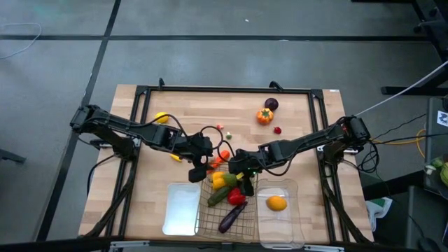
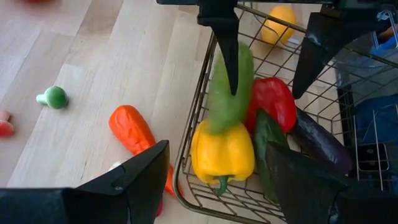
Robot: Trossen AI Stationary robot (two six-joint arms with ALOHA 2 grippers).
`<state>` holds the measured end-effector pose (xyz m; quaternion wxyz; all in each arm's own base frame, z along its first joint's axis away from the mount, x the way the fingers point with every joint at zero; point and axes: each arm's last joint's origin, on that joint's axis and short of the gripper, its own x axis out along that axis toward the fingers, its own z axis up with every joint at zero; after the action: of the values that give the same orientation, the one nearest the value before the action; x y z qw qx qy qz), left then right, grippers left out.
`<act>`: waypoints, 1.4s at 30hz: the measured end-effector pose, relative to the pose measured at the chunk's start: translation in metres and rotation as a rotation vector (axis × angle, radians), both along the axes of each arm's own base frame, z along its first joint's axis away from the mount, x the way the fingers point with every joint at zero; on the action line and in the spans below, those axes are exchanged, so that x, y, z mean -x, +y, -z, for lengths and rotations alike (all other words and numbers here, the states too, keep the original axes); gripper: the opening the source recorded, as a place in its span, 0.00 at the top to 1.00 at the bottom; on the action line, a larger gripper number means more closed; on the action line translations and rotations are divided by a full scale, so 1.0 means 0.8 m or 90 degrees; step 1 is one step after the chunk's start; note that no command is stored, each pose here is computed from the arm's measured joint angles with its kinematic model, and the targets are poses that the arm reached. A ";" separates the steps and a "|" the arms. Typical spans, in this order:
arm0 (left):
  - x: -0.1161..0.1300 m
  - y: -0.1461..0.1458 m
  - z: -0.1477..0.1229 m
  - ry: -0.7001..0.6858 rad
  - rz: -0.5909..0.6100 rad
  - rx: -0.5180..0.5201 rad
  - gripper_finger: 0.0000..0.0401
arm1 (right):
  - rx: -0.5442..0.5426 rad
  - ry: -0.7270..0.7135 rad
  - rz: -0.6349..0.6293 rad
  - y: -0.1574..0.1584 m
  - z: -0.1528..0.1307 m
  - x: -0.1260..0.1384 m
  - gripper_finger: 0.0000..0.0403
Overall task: Sort produce into baskets
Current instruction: Put the cucumber into the wire basket, then put the garlic into the wire basket
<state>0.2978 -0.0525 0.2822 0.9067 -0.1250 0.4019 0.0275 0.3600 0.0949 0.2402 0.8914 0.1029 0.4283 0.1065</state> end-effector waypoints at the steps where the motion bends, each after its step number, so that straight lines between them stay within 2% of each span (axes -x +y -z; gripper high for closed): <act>1: 0.000 0.000 0.000 0.000 0.000 0.000 0.35 | 0.000 0.000 0.000 0.000 0.000 0.000 0.28; 13: 0.000 0.000 0.000 0.000 0.000 0.000 0.35 | 0.004 0.016 -0.003 -0.002 -0.005 0.007 0.24; 21: -0.002 0.009 0.000 -0.002 -0.024 -0.008 0.35 | -0.001 -0.016 -0.005 -0.007 -0.041 0.028 0.24; 27: -0.005 0.036 0.000 -0.001 -0.069 -0.010 0.35 | 0.032 -0.042 -0.006 -0.017 -0.064 0.046 0.24; 30: -0.005 0.054 0.000 -0.001 -0.107 -0.003 0.35 | 0.066 -0.041 0.028 -0.027 -0.072 0.054 0.24; 37: 0.001 0.099 0.004 0.030 -0.218 0.024 0.35 | 0.113 0.001 0.089 -0.055 -0.079 0.071 0.24; 42: 0.011 0.125 0.010 0.084 -0.232 -0.005 0.35 | 0.135 0.036 0.093 -0.070 -0.075 0.074 0.24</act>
<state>0.2889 0.0477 0.2739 0.8589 -0.1902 0.4310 0.2007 0.3004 0.0386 0.2999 0.8901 0.0423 0.4537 -0.0075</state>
